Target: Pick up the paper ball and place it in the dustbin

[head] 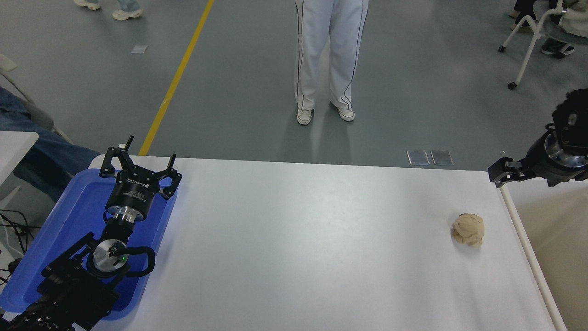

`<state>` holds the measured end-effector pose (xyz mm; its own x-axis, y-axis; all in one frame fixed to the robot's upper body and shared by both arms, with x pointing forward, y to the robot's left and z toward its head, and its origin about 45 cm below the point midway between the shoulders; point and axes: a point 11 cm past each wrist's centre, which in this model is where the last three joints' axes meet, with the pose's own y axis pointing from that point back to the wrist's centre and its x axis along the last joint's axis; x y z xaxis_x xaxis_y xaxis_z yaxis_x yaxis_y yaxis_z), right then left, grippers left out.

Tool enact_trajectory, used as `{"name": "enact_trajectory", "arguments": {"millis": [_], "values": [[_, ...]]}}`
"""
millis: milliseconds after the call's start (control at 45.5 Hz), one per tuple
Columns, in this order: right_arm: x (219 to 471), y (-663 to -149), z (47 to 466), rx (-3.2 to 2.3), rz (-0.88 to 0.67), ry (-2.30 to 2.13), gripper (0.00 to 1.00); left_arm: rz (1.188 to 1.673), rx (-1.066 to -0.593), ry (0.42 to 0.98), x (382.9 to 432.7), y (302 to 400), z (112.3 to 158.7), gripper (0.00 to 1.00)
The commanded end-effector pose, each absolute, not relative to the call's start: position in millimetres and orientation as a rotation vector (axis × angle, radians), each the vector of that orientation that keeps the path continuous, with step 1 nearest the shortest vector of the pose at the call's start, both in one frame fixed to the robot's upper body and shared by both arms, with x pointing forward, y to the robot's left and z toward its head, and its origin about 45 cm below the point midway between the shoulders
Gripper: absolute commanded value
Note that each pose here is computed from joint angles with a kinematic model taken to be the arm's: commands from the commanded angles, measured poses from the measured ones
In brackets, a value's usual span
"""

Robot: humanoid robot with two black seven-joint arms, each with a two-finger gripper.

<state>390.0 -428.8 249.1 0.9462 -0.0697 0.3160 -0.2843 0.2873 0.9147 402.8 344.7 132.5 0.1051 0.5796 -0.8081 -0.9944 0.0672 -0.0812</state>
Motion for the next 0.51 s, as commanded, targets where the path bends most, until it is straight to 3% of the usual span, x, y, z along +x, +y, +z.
{"name": "enact_trajectory", "arguments": {"millis": [0, 484], "values": [[388.1, -442.6, 215.4, 1.28, 0.113, -0.352, 1.0, 1.344, -0.761, 0.696, 402.3, 345.0, 131.9, 1.0], [384.6, -452.5, 154.9, 1.289, 0.129, -0.451, 1.0, 1.344, -0.761, 0.696, 402.3, 345.0, 131.9, 1.0]]}}
